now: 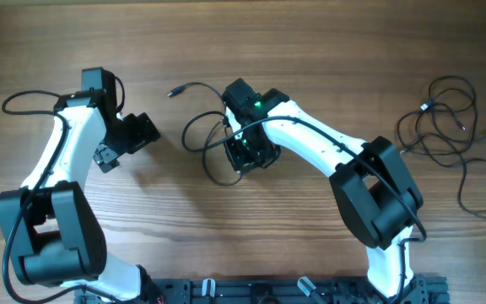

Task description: Untangle cables

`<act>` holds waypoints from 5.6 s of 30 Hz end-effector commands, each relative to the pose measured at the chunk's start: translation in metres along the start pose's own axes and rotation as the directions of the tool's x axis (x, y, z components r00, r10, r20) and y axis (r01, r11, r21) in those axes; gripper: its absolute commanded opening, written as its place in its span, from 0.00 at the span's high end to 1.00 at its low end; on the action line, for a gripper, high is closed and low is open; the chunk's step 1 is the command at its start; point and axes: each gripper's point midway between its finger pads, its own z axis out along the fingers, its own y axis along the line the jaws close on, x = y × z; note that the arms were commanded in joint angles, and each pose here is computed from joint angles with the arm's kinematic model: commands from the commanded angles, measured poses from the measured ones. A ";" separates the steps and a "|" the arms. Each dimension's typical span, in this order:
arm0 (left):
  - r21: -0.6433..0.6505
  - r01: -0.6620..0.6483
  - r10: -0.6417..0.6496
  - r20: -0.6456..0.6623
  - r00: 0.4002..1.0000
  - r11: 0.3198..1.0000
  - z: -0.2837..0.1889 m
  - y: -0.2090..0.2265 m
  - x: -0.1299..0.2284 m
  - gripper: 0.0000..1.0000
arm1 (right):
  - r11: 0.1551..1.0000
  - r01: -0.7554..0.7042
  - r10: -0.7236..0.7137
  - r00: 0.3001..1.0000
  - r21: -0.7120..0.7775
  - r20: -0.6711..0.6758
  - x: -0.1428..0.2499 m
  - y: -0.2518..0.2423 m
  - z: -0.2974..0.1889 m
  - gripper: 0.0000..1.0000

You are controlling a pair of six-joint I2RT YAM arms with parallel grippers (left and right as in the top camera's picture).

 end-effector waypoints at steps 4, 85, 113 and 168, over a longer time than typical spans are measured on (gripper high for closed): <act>-0.011 0.022 -0.021 0.014 1.000 1.000 -0.005 0.004 -0.001 0.00 | 0.997 -0.068 0.068 0.998 0.020 0.008 -0.011 -0.018 -0.015 0.96; -0.011 0.031 -0.031 -0.031 0.999 0.999 -0.005 0.005 0.009 0.00 | 0.321 -0.946 0.783 0.290 0.042 0.551 0.109 -0.442 -0.284 0.18; 0.152 -0.121 0.117 0.033 0.993 0.981 -0.005 -0.062 0.012 0.00 | 0.743 -0.668 0.585 0.683 0.051 0.437 0.012 -0.331 -0.247 0.22; 0.132 -0.183 0.186 -0.012 0.982 0.974 -0.004 -0.075 0.038 0.00 | 0.751 -0.653 0.515 0.669 0.093 0.536 -0.001 -0.373 -0.183 0.51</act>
